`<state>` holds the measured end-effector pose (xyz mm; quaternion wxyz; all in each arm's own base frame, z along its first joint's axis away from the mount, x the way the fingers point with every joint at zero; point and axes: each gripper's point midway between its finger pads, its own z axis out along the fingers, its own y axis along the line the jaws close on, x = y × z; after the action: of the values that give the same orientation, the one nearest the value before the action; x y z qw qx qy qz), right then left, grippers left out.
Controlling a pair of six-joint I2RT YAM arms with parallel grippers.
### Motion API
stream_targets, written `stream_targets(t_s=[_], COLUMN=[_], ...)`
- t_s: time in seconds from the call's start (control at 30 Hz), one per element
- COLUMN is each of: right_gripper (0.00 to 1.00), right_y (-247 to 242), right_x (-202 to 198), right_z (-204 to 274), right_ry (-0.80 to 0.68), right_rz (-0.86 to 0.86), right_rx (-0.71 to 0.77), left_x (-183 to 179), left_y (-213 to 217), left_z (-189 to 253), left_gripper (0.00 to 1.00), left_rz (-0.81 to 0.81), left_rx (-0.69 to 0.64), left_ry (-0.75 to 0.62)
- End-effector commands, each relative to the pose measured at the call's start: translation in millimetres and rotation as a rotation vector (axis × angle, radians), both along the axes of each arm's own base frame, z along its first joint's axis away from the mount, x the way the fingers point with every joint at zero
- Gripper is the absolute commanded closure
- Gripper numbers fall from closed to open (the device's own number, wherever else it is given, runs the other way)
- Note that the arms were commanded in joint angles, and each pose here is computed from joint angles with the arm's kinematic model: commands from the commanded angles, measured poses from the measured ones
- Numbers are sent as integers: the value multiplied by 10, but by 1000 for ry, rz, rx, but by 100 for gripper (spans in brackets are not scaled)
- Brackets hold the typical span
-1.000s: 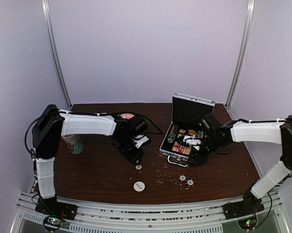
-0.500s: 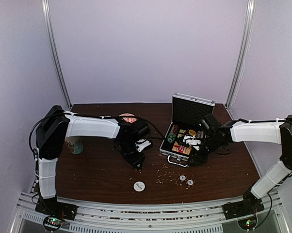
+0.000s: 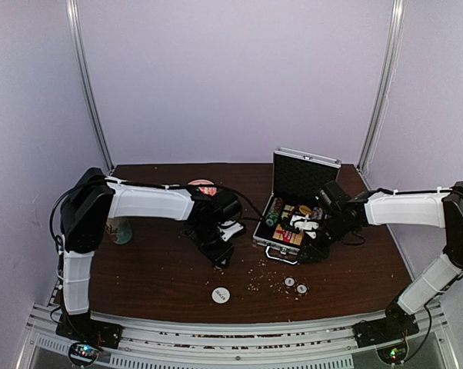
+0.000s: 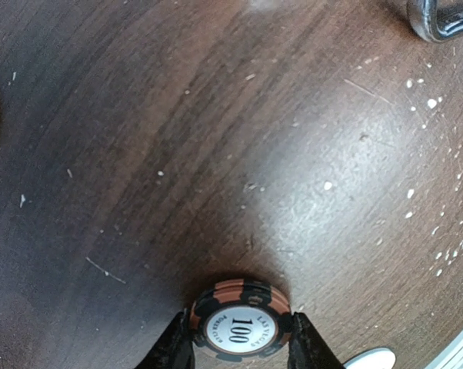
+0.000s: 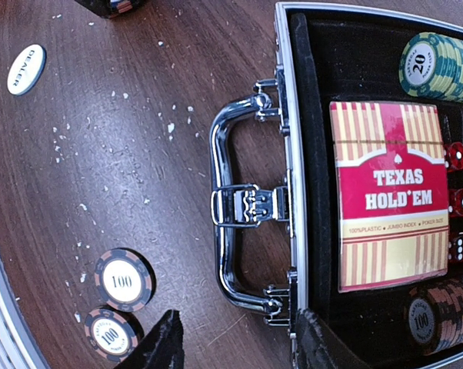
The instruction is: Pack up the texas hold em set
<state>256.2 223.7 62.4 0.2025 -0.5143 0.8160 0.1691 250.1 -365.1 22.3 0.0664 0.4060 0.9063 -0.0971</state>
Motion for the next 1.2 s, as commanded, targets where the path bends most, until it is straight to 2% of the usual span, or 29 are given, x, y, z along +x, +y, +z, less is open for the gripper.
stream_targets(t_s=[0.0,0.43,0.77,1.0,1.17], right_gripper=[49,49,49,48,46], right_y=[14,18,20,23,69], right_x=[39,41,39,42,42], right_z=[27,19,18,39,139], right_ry=[-6,-2,1,-6,-5], right_rz=[3,2,2,4,12], right_rx=[1,-1,-1,1,11], left_x=[-12,1,-72,-24,115], left_y=[-105,33,80,-29,-37], left_z=[1,113,70,163,500], left_gripper=[65,64,63,51,40], left_rz=[-25,-15,-17,-13,8], left_rx=[-26,4,12,-27,-59], left_ry=[-1,-43,-23,-33,-120])
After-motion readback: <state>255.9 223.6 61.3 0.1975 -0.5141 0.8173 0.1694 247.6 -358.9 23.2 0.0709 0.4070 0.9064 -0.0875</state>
